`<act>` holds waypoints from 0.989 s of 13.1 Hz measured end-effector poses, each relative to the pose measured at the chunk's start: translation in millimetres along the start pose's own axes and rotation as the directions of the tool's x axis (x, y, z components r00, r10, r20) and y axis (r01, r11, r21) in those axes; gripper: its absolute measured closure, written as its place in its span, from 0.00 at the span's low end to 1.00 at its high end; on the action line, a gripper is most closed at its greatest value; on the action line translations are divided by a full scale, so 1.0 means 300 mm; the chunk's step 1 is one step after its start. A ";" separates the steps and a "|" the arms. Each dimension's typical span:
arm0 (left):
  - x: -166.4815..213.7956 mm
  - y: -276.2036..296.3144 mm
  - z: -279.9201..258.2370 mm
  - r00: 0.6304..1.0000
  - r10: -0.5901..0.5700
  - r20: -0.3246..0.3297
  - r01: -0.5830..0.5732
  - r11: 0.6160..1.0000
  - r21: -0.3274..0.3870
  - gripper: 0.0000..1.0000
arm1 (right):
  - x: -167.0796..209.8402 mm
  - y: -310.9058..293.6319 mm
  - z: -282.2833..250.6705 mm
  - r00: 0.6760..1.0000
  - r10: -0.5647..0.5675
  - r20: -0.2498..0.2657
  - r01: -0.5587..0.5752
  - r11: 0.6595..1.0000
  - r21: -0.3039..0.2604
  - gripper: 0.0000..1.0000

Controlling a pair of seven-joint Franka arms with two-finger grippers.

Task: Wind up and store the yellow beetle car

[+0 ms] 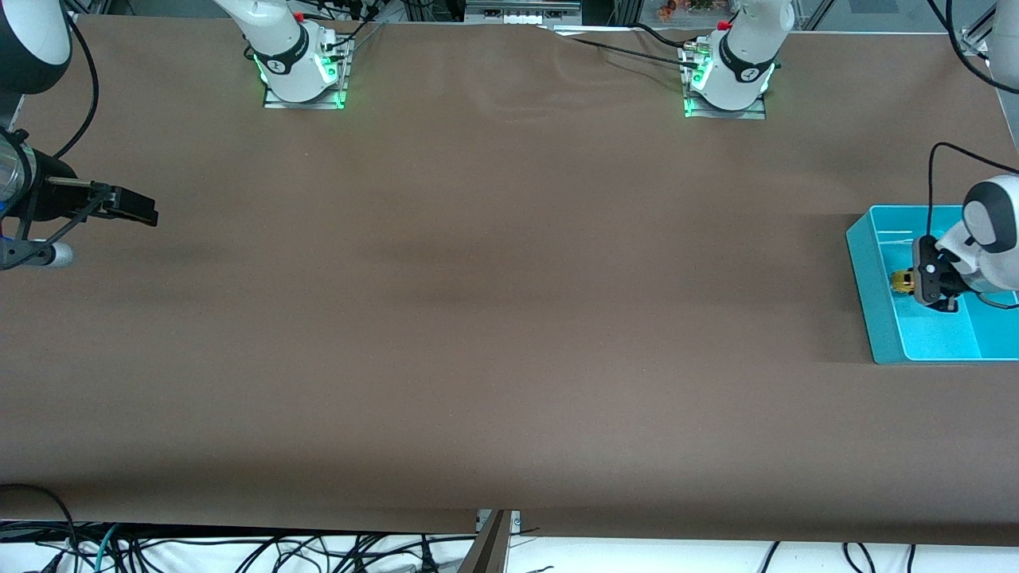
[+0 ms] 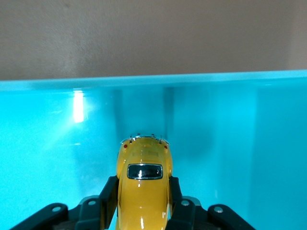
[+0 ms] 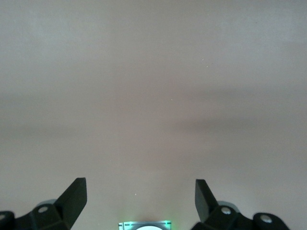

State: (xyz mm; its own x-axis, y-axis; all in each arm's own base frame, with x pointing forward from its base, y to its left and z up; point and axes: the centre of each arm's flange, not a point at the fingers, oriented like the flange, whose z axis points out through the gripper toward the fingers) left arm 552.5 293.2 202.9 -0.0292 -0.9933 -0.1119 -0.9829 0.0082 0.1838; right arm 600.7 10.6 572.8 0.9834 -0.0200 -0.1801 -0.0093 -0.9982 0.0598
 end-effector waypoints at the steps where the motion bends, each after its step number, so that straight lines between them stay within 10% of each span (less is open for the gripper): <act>1: -0.005 -0.001 0.020 1.000 -0.002 -0.001 0.002 1.000 0.004 0.46 | -0.006 -0.005 0.003 1.000 -0.007 0.002 0.007 1.000 -0.002 0.00; 5: -0.003 0.002 -0.179 1.000 -0.004 -0.010 0.003 1.000 -0.026 0.02 | -0.030 -0.022 -0.008 1.000 -0.018 -0.001 0.018 1.000 -0.009 0.00; 10: 0.202 0.059 -0.767 0.959 -0.284 -0.016 0.281 0.953 -0.112 0.00 | -0.027 -0.008 -0.001 1.000 -0.018 0.000 0.018 1.000 -0.008 0.00; 13: 0.332 0.052 -0.967 0.834 -0.547 -0.070 0.534 0.833 -0.146 0.00 | -0.026 -0.005 -0.002 1.000 -0.017 -0.004 0.017 1.000 -0.008 0.00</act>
State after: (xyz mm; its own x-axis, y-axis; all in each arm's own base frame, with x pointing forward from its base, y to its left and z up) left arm 587.0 161.1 478.0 0.5258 -0.8413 -0.1260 -0.8078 -0.5402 0.2360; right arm 593.2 12.4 574.6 0.9842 -0.0030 -0.1772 0.0086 -0.9979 0.0646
